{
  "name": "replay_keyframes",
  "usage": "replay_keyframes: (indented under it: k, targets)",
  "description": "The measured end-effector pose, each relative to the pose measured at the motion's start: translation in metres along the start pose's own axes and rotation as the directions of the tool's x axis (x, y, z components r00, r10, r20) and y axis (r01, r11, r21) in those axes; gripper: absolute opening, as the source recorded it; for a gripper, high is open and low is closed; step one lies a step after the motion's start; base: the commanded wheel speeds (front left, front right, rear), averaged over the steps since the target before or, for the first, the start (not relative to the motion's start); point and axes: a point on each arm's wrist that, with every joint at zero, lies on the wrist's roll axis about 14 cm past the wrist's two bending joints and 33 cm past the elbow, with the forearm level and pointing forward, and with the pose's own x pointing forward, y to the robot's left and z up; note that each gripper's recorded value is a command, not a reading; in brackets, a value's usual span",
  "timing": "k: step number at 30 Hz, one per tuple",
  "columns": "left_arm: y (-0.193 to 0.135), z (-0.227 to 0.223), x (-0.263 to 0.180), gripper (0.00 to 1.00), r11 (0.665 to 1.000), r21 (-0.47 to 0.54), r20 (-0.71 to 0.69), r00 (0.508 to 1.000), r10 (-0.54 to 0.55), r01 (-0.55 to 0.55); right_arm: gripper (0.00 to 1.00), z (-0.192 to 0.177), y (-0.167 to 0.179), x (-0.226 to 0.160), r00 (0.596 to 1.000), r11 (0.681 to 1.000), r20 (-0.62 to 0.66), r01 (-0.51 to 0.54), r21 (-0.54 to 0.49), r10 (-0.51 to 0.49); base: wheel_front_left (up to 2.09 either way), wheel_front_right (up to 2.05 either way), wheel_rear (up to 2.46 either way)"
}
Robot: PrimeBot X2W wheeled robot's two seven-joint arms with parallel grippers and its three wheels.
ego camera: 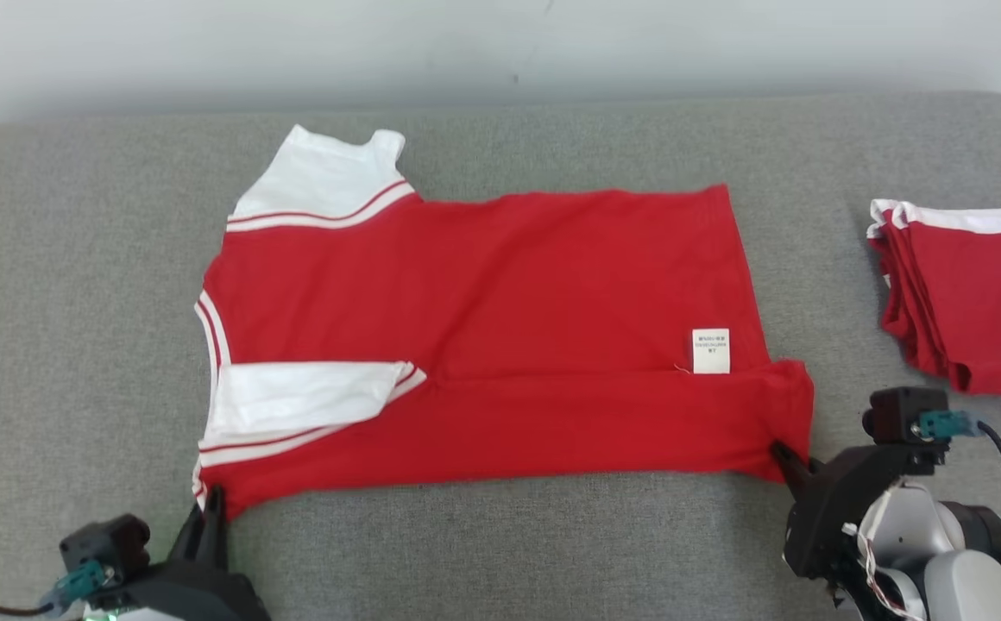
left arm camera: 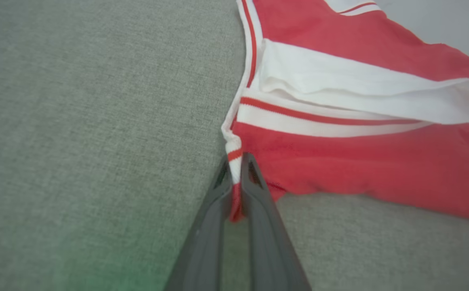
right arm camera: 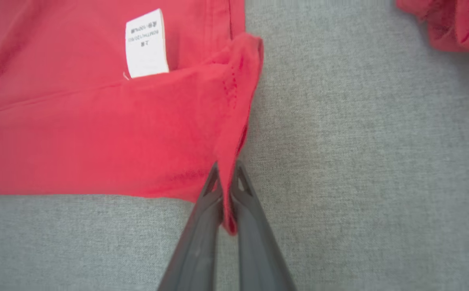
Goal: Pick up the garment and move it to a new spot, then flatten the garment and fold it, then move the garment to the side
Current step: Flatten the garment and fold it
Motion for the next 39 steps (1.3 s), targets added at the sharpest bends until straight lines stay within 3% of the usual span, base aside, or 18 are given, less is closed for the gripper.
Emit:
replay_keyframes:
  k: [7,21,22,23,28,35,39]
  targets:
    - [0.001,-0.004,-0.028,0.0,1.0,0.0,-0.002,1.0,-0.026,0.026,0.0,-0.006,0.005,-0.031,0.999,0.998,0.039,-0.039,0.046,0.037,0.0,0.0,0.0]
    - [0.003,-0.025,-0.072,0.03,1.0,-0.014,-0.074,0.997,-0.017,0.016,0.0,-0.058,-0.008,-0.07,0.997,0.992,-0.078,-0.016,0.121,0.026,0.0,0.0,0.0]
    - [0.002,-0.027,-0.072,0.47,1.0,-0.01,-0.077,0.997,-0.018,0.017,0.39,-0.059,-0.01,-0.07,0.997,0.992,-0.077,-0.011,0.125,0.021,0.0,0.0,0.0]
    - [0.002,-0.027,-0.072,1.0,1.0,0.006,-0.076,0.997,-0.017,0.018,1.0,-0.06,-0.011,-0.07,0.997,0.992,-0.079,-0.009,0.127,0.019,0.0,0.0,0.0]
    - [0.008,-0.035,-0.073,1.0,0.999,0.036,-0.087,0.996,0.01,-0.007,1.0,-0.072,-0.015,-0.066,0.995,0.991,-0.101,0.01,0.135,0.004,0.0,0.0,0.0]
    - [0.026,-0.019,-0.074,1.0,0.996,0.046,-0.003,0.997,0.075,-0.075,1.0,-0.041,-0.017,-0.065,0.998,0.997,0.06,0.027,0.077,-0.032,0.0,0.0,0.0]
    - [0.032,0.0,-0.073,1.0,0.993,0.068,0.063,0.994,0.088,-0.093,1.0,-0.035,-0.017,-0.065,0.996,0.998,0.08,0.039,0.049,-0.043,0.0,0.0,0.0]
